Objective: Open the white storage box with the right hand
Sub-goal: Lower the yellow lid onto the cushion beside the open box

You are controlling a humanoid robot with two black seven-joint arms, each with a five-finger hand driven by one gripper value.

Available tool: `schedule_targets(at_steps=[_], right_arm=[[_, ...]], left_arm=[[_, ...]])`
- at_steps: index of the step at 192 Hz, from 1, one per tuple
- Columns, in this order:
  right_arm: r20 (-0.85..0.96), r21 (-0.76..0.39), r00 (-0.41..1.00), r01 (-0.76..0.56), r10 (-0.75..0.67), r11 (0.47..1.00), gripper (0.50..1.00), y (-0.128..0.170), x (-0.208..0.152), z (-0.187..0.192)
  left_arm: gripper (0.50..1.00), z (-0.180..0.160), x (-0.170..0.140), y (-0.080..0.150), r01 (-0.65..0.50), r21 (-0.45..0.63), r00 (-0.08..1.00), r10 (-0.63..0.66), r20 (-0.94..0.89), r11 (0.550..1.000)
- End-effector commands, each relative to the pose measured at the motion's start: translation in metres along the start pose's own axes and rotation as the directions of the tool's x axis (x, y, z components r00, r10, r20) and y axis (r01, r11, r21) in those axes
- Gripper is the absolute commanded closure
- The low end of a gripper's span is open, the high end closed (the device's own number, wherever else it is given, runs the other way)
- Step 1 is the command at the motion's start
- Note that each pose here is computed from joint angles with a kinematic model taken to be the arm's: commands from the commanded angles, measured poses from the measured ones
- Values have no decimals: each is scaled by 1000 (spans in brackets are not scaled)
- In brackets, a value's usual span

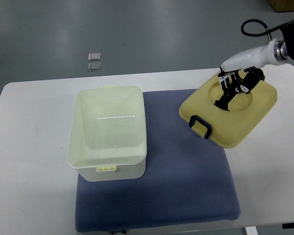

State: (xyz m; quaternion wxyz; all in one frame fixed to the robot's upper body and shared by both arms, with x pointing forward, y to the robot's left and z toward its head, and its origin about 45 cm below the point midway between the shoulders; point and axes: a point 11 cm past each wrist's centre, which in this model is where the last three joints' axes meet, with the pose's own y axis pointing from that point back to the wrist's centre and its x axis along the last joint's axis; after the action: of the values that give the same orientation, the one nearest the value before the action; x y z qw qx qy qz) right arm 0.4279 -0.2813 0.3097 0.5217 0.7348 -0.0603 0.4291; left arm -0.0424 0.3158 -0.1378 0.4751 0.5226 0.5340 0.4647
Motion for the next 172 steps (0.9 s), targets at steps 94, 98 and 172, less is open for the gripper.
schedule_targets(at_steps=[94,98,172], right_arm=[[-120,141,976,-166,184,976,1000,-99,18,-74],[-120,145,975,-167,185,975,1000,-101,19,-76],[-96,180,981,-148,167,972,991,-117,8,-92]], left_arm=[[500,-1,1,0,-2,1,1000,2,-3,1000],[500,-1,0,0,0,1,1000,0,-3,1000],[500,-1,1,0,-2,1,1000,2,-3,1000]])
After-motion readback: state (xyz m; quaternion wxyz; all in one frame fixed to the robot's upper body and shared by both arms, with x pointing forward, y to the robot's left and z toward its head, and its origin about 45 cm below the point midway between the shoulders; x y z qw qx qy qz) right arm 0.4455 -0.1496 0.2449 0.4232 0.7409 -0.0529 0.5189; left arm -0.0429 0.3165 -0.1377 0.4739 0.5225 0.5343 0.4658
